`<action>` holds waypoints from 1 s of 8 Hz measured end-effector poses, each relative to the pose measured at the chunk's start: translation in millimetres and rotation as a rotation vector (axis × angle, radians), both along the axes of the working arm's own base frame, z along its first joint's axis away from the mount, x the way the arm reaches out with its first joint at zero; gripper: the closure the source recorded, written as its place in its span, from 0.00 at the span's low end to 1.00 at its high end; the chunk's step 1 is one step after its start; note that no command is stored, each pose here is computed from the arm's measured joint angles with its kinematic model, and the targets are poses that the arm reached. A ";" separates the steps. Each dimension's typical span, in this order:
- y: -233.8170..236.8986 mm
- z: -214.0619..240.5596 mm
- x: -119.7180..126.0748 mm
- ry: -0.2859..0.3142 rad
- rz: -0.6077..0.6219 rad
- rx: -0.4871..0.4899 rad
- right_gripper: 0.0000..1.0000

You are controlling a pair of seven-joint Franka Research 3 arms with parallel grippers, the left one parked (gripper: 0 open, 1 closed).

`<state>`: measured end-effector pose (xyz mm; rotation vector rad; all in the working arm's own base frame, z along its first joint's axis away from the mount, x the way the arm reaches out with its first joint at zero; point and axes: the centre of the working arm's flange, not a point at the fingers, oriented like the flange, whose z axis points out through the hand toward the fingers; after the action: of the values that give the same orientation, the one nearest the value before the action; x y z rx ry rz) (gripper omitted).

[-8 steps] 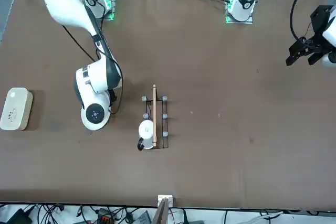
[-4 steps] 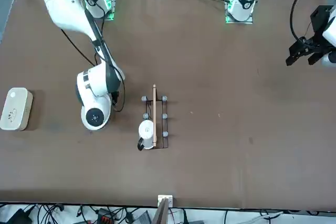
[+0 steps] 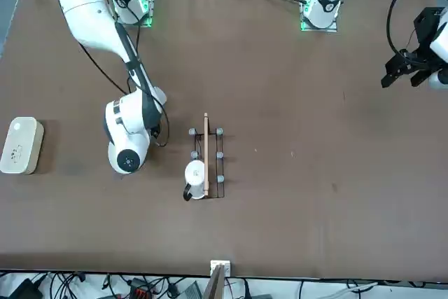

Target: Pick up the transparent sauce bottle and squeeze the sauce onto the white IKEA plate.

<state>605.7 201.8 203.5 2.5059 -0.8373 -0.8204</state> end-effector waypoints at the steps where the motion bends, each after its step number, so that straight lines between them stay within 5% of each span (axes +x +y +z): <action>1: 0.1 0.1 0.0 0.003 0.001 0.011 0.56; 8: -56.6 10.8 35.2 -0.034 -0.024 0.109 0.56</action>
<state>640.9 145.2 214.3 2.6158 -0.8565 -0.8553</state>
